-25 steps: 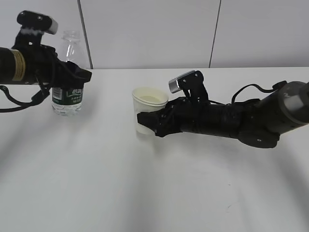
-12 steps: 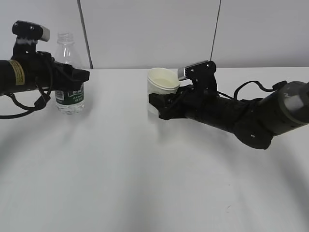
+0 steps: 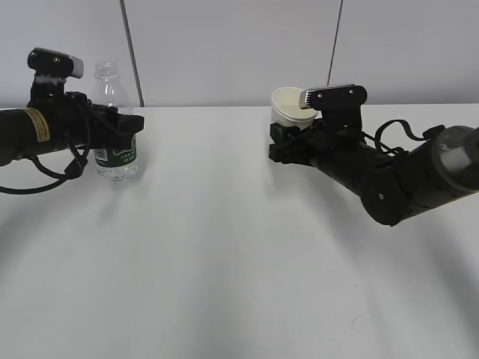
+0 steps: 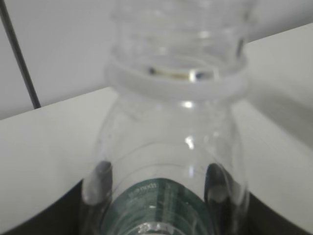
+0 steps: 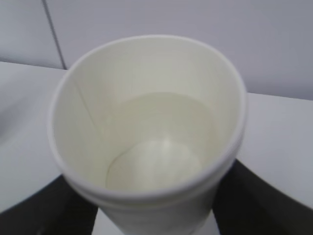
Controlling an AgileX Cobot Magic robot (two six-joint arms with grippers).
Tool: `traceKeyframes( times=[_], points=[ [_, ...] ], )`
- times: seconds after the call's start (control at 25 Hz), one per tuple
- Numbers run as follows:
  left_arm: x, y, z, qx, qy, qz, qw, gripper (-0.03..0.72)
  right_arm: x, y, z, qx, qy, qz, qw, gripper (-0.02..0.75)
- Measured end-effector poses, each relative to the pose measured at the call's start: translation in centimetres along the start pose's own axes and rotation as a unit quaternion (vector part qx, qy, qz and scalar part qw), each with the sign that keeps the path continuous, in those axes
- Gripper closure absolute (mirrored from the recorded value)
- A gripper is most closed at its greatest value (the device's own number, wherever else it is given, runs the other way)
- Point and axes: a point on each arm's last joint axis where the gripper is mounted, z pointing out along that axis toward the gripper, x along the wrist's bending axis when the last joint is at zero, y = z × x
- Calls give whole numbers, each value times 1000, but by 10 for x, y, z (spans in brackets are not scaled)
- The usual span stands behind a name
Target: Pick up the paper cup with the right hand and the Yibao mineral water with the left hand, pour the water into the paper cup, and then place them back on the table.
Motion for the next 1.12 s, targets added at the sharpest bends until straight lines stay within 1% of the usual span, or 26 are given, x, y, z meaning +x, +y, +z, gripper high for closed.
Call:
traceKeyframes(
  times=[0.12,0.32,0.6,0.8,0.92,1.12],
  points=[
    [0,1,0,-4,-1,4,1000,319,-11,-2,0,10,-32,13,999,235],
    [0,3,0,-18,-1,10,1000,319,-39,-3,-2,20,-71,26,997,235],
    [1,5,0,-27,8,18,999,319,-74,-3,-7,22,-110,35,993,235],
    [3,8,0,-41,16,16,999,319,-78,-3,-8,20,-110,30,993,235],
    [3,8,0,-43,19,18,999,319,-78,-11,-5,27,-108,28,993,235],
    [4,-3,7,-40,12,12,999,317,-77,-20,-4,37,-103,23,994,235]
  ],
)
